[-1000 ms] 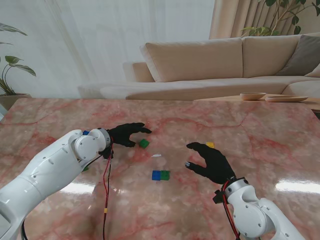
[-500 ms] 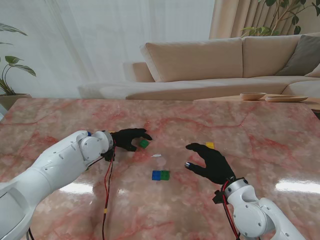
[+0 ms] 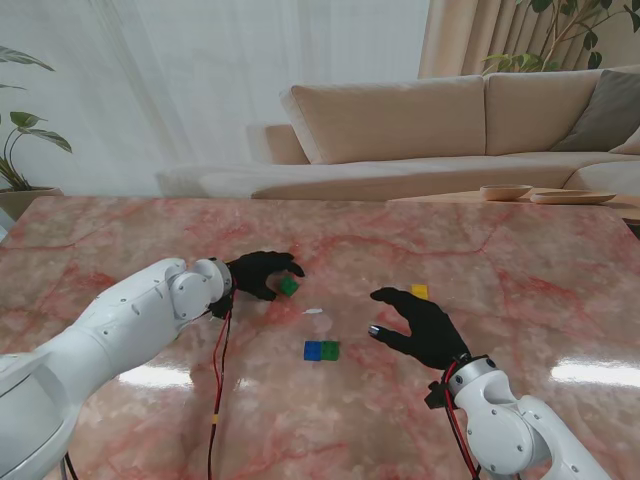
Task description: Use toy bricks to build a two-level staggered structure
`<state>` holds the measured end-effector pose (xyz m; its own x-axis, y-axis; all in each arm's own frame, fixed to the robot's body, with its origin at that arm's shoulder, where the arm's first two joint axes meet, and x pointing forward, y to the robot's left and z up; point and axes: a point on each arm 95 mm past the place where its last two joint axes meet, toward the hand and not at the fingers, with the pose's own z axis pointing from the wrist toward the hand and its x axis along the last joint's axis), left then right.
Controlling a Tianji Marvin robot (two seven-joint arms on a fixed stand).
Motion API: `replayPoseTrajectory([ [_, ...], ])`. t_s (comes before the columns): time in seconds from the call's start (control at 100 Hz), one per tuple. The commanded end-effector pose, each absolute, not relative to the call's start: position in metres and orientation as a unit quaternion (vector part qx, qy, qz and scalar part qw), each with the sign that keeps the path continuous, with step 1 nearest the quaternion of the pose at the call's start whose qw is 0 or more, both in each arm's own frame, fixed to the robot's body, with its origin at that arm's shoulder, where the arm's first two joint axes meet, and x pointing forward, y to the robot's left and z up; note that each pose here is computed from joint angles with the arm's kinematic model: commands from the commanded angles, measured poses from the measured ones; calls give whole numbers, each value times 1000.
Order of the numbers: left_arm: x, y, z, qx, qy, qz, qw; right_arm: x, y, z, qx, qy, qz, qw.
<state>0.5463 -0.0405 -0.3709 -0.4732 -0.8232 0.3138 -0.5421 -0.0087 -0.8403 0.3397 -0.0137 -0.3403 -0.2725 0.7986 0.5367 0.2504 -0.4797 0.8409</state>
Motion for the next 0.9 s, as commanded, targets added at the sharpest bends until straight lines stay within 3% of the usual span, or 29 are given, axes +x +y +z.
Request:
replayPoseTrajectory([
  [0.0,549,-45,-368,-488,694,-510,143,337,-14,-345,572,468,642,205],
  [0.89,551,-50,-374,-455,709,-508,179,336,-17,-346,574,467,642,201],
])
